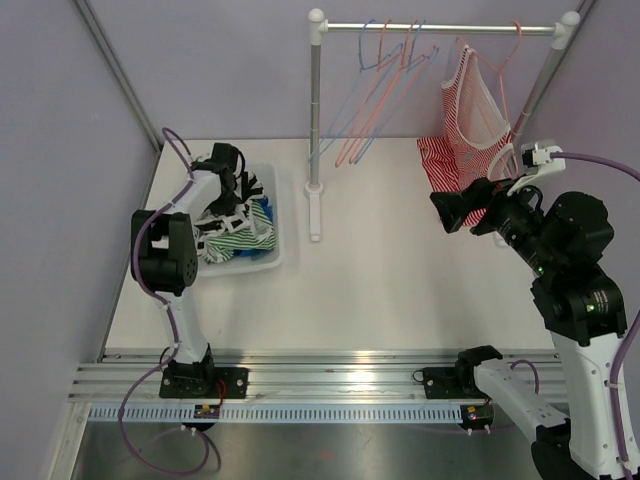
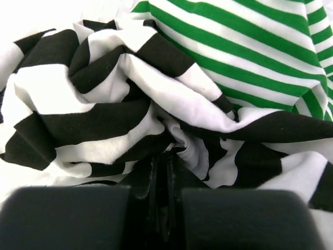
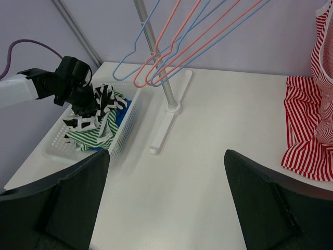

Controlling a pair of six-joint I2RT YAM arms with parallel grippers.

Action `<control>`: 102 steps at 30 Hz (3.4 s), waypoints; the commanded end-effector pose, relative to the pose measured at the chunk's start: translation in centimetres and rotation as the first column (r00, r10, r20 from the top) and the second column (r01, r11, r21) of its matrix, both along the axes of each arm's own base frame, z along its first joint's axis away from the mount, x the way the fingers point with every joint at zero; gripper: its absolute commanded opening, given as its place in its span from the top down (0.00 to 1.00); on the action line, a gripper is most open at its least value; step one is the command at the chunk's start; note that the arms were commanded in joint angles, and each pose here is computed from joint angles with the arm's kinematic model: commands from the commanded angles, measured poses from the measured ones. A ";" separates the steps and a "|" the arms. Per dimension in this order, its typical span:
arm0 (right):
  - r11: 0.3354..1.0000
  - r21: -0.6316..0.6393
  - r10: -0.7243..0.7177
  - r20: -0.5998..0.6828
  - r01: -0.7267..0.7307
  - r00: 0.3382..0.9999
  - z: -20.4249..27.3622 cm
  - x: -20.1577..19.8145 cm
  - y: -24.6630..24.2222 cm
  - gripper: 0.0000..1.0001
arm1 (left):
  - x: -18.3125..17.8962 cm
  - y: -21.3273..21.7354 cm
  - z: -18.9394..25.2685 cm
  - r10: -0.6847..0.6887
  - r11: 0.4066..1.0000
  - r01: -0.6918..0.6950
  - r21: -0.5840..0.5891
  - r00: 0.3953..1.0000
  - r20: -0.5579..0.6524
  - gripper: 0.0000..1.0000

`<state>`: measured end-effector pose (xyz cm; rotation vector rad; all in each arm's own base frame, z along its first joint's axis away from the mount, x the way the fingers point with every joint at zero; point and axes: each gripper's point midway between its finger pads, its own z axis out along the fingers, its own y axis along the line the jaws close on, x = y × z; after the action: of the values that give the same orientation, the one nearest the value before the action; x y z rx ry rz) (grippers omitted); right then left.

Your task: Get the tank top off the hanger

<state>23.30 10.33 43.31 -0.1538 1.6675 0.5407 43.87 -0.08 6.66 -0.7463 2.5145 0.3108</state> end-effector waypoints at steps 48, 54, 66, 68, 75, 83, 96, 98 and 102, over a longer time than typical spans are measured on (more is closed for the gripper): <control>0.888 -0.334 -0.378 -0.138 0.316 0.916 -1.4 25.5 -14.2 0.23 | -19.9 -9.0 16.2 -0.570 0.770 0.637 0.038 0.660 0.489 0.01; 0.910 -0.316 -0.332 -0.163 0.269 0.929 -3.0 27.9 -13.5 0.38 | -20.0 -9.6 16.0 -0.586 0.749 0.662 0.025 0.644 0.492 0.01; 0.941 -0.245 -0.276 -0.154 0.234 0.949 -2.8 29.1 -12.3 0.71 | -20.0 -9.7 15.8 -0.591 0.744 0.668 0.021 0.642 0.489 0.01; 0.941 -0.248 -0.276 -0.167 0.230 0.947 -3.2 29.1 -12.3 0.82 | -20.0 -9.8 15.7 -0.592 0.743 0.669 0.020 0.643 0.486 0.01; 0.951 -0.215 -0.256 -0.135 0.224 0.957 -1.2 28.4 -11.6 1.00 | -20.0 -9.9 15.5 -0.596 0.740 0.673 0.016 0.644 0.479 0.01; 0.956 -0.159 -0.258 -0.054 0.247 0.965 3.3 25.9 -11.0 1.00 | -19.9 -9.7 15.5 -0.593 0.744 0.668 0.018 0.648 0.478 0.01; 0.976 -0.106 -0.201 -0.092 0.191 0.975 4.6 20.5 -9.1 1.00 | -19.9 -9.3 16.1 -0.579 0.758 0.651 0.034 0.649 0.494 0.01; 0.983 -0.087 -0.173 -0.126 0.163 0.977 3.9 18.9 -8.3 1.00 | -19.8 -9.2 16.7 -0.570 0.764 0.644 0.041 0.644 0.510 0.01; 0.995 -0.039 -0.101 -0.189 0.095 0.977 2.0 15.4 -6.6 1.00 | -19.7 -9.7 19.3 -0.538 0.765 0.644 0.030 0.613 0.579 0.01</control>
<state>41.52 1.85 44.64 -0.0109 1.8825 0.3581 23.31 -9.09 21.91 0.0314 2.1906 -0.2753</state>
